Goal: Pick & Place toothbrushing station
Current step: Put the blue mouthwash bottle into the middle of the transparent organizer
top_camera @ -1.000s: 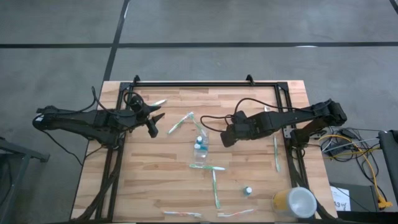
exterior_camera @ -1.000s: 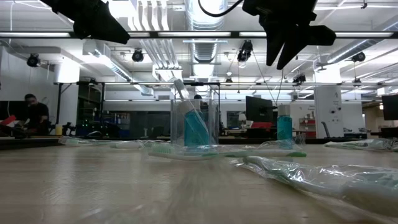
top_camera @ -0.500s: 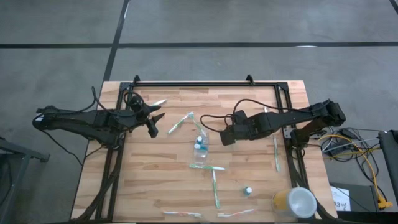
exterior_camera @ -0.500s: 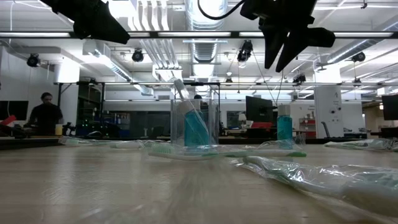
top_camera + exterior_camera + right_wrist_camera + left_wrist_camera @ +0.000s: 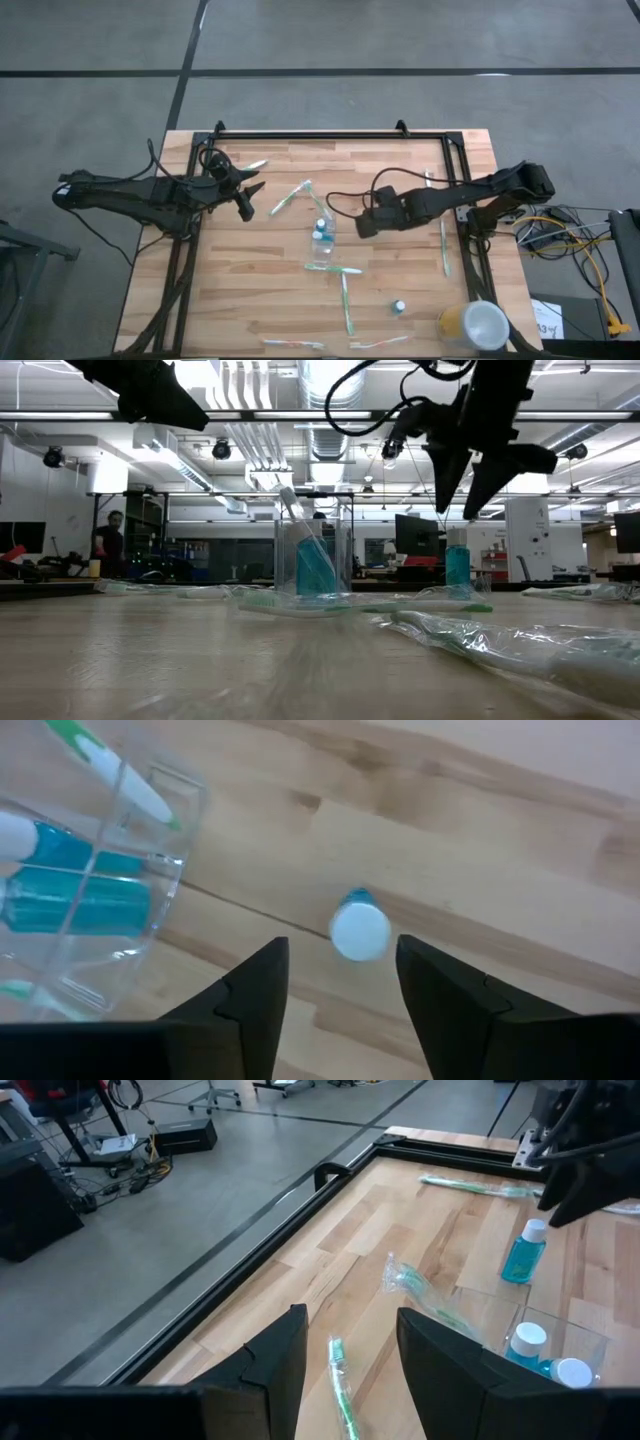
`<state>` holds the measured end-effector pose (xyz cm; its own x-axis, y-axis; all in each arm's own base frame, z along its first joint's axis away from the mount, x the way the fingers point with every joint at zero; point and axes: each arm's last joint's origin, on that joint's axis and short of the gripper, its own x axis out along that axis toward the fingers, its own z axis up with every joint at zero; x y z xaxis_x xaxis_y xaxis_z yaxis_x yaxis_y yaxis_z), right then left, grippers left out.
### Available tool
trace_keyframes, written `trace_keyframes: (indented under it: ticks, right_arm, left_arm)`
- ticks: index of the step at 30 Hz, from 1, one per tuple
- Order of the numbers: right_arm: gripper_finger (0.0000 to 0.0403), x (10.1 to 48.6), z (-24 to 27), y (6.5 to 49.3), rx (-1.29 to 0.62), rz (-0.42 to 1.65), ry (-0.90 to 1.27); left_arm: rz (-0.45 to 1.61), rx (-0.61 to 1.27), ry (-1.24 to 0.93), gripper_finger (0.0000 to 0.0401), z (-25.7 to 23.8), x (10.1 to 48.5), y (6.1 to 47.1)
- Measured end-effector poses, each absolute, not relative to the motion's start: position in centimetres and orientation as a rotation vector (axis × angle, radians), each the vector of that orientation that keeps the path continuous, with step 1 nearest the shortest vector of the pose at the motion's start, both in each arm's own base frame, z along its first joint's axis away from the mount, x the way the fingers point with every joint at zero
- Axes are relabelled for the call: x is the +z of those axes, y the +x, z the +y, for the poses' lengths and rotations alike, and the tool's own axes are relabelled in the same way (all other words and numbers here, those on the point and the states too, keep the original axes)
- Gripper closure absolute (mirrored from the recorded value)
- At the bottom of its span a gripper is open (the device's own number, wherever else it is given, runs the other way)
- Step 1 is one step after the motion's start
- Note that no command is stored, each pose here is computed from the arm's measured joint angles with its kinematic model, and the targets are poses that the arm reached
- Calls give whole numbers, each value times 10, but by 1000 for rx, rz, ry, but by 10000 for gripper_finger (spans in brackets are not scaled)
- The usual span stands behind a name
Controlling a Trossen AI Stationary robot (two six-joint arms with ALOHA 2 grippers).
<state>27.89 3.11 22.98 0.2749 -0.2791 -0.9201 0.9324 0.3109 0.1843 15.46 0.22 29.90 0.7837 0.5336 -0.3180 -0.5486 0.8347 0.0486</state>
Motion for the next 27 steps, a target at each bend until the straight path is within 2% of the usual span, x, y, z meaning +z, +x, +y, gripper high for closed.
trace_keyframes:
  ticks: [13, 27]
  right_arm:
    - [237, 209, 30, 276, -978, 890, 899]
    - [303, 207, 30, 274, -976, 906, 884]
  left_arm:
    - [329, 584, -47, 240, 2, 299, 155]
    - [329, 584, -48, 240, 2, 299, 155]
